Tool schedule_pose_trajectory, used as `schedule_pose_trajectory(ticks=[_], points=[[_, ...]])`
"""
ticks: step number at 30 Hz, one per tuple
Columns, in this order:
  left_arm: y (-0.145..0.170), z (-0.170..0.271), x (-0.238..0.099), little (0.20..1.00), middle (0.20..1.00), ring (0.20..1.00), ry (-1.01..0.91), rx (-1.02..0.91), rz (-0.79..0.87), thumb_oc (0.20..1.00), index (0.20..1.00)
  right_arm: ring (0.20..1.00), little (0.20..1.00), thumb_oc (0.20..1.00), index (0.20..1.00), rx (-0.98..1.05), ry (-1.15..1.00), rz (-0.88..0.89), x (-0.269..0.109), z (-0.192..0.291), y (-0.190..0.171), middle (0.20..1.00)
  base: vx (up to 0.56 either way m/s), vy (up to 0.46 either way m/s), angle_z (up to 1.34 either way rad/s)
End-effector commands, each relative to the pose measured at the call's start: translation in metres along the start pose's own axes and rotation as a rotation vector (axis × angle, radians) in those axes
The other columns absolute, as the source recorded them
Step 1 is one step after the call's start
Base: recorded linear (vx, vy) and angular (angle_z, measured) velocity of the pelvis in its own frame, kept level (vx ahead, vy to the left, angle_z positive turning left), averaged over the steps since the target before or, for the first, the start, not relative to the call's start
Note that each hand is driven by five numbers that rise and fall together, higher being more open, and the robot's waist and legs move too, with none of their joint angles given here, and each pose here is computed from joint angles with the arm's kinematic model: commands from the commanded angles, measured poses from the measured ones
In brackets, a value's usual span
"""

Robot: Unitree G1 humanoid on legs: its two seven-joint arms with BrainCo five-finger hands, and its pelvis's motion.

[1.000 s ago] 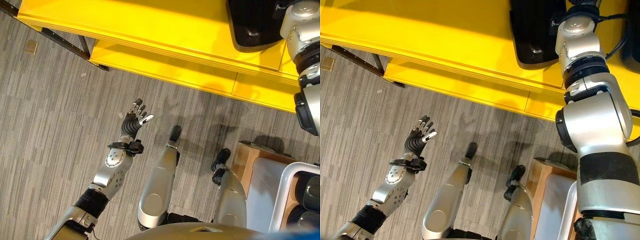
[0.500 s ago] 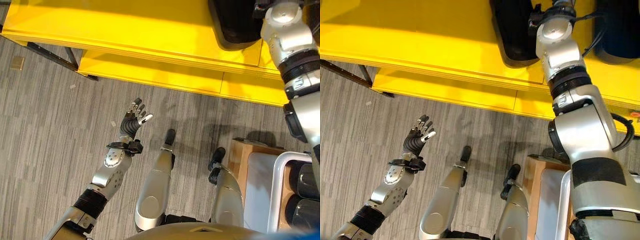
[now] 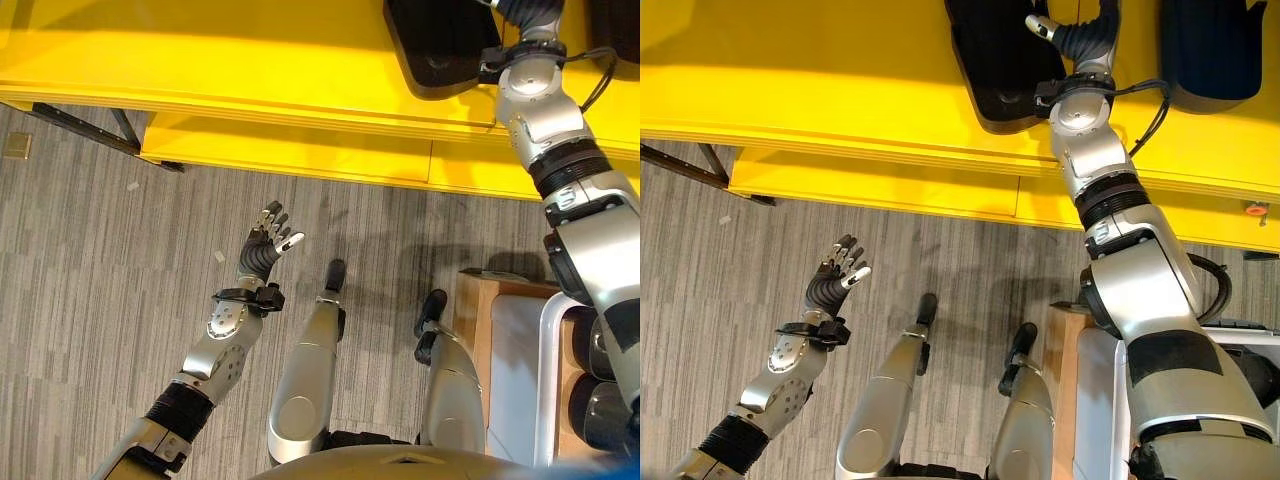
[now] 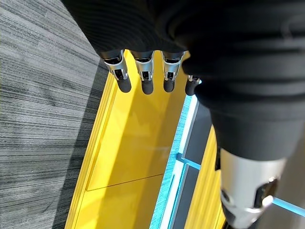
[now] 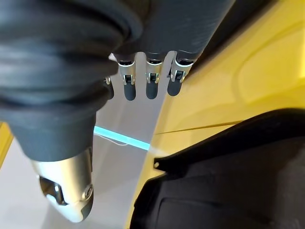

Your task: Move parts from the plastic box to the shelf.

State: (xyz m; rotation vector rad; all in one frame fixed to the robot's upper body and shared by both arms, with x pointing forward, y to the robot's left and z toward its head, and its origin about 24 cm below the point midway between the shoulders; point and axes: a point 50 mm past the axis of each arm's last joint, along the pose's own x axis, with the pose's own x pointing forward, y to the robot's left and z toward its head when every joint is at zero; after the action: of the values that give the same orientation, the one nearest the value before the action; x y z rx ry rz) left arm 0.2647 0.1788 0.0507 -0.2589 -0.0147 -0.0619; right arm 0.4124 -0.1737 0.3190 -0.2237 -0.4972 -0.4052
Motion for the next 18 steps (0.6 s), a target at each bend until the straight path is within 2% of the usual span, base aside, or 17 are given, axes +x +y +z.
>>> schedule_pose_trajectory(ticks=[1, 18], points=[[0.004, 0.01, -0.005, 1.0, 1.0, 1.0, -0.057, 0.001, -0.006, 1.0, 1.0, 1.0, 1.0, 1.0, 1.0, 0.002, -0.046, -0.045, 0.005, 0.001, -0.017, 1.0, 0.0, 0.0, 0.0], [0.004, 0.007, -0.005, 1.0, 1.0, 1.0, -0.048, 0.014, -0.014, 1.0, 1.0, 1.0, 1.0, 1.0, 1.0, -0.016, 0.155, -0.091, -0.002, -0.049, -0.033, 1.0, 0.0, -0.005, -0.01]])
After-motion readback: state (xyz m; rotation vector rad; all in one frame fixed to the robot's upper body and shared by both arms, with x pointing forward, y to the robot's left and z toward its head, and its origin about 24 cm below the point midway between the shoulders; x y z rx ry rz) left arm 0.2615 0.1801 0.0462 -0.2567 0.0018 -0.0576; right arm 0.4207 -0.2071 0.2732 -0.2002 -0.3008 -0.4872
